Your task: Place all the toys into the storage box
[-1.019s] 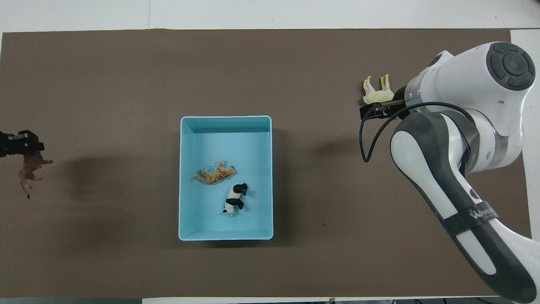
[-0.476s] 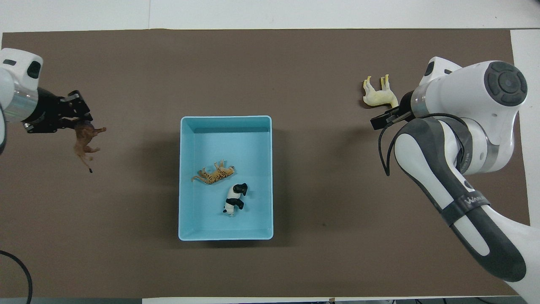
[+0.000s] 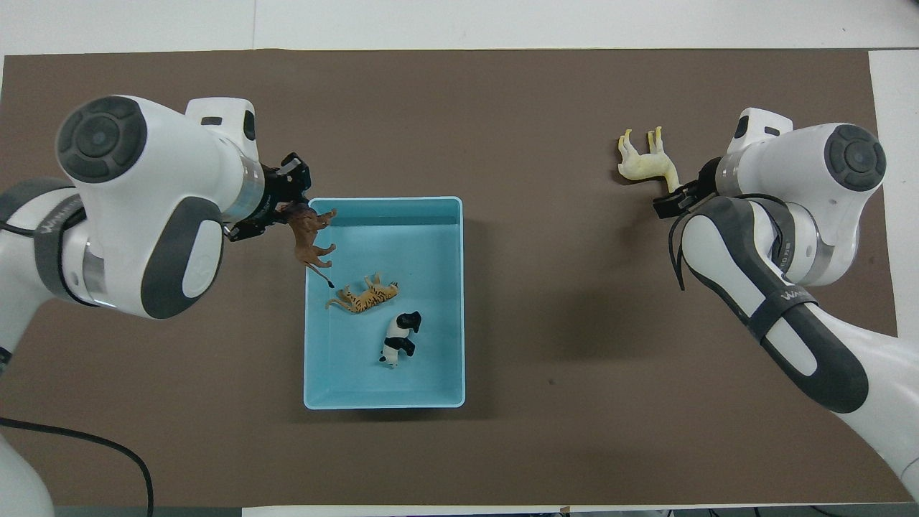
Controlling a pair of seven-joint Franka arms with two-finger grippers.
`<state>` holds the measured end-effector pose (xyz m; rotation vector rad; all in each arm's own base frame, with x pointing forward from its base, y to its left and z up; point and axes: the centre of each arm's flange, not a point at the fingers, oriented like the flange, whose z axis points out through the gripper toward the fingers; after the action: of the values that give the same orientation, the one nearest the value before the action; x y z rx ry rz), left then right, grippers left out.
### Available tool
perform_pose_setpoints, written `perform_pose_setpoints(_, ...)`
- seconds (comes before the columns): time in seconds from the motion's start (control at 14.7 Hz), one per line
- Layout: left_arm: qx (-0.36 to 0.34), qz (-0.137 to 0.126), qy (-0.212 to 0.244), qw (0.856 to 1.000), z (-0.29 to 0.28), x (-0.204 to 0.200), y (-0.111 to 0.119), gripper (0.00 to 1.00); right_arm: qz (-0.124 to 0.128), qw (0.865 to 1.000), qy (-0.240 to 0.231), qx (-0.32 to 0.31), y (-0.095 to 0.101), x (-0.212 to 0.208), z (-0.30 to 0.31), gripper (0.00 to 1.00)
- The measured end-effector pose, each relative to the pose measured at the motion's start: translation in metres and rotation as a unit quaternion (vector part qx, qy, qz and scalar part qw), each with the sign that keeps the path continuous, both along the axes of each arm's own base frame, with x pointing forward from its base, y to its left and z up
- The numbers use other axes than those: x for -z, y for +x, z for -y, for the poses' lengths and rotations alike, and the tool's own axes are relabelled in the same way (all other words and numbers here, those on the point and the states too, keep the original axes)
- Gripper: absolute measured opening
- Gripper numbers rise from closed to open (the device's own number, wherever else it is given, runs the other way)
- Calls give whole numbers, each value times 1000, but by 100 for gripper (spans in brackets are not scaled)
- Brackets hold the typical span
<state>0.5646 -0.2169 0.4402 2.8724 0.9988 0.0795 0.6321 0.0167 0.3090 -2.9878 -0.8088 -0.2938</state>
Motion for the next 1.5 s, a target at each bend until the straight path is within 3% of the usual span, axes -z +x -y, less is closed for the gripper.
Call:
perform_pose_setpoints(0.14, 6, -12, 7, 1000, 12, 13, -20, 44, 3, 1000, -2, -4, 2, 12, 0, 100)
perform_pose_setpoints(0.27, 6, -24, 14, 1000, 10, 15, -31, 64, 1, 1000, -2, -4, 2, 18, 1, 100)
perform_pose_setpoints(0.41, -1, -29, 19, 999, 0, 5, -33, 87, 1, 1000, -2, 2, 3, 18, 8, 82)
perform_pose_setpoints(0.48, -10, -23, 19, 1000, -10, -6, -33, 98, 1, 1000, -2, 6, 3, 18, 13, 68)
perform_pose_setpoints(0.68, -54, -5, 24, 998, -93, -57, -28, 100, 3, 1000, -2, 11, 5, 13, 20, 38)
perform_pose_setpoints(0.82, -29, -8, 37, 999, -178, -92, -36, 100, 0, 1000, 0, 9, 9, 1, 18, 26)
perform_pose_setpoints(1.02, 64, -7, 52, 997, -287, -134, -58, 100, -15, 999, 11, 39, 15, -30, 8, 26)
perform_pose_setpoints(1.22, 151, 3, 66, 986, -353, -162, -72, 100, -33, 993, 30, 105, 13, -66, -31, 26)
perform_pose_setpoints(1.36, 155, 11, 74, 985, -371, -165, -74, 100, -48, 983, 45, 169, 2, -94, -94, 26)
perform_pose_setpoints(1.5, 143, 22, 86, 986, -387, -166, -75, 100, -67, 971, 57, 224, -22, -124, -174, 26)
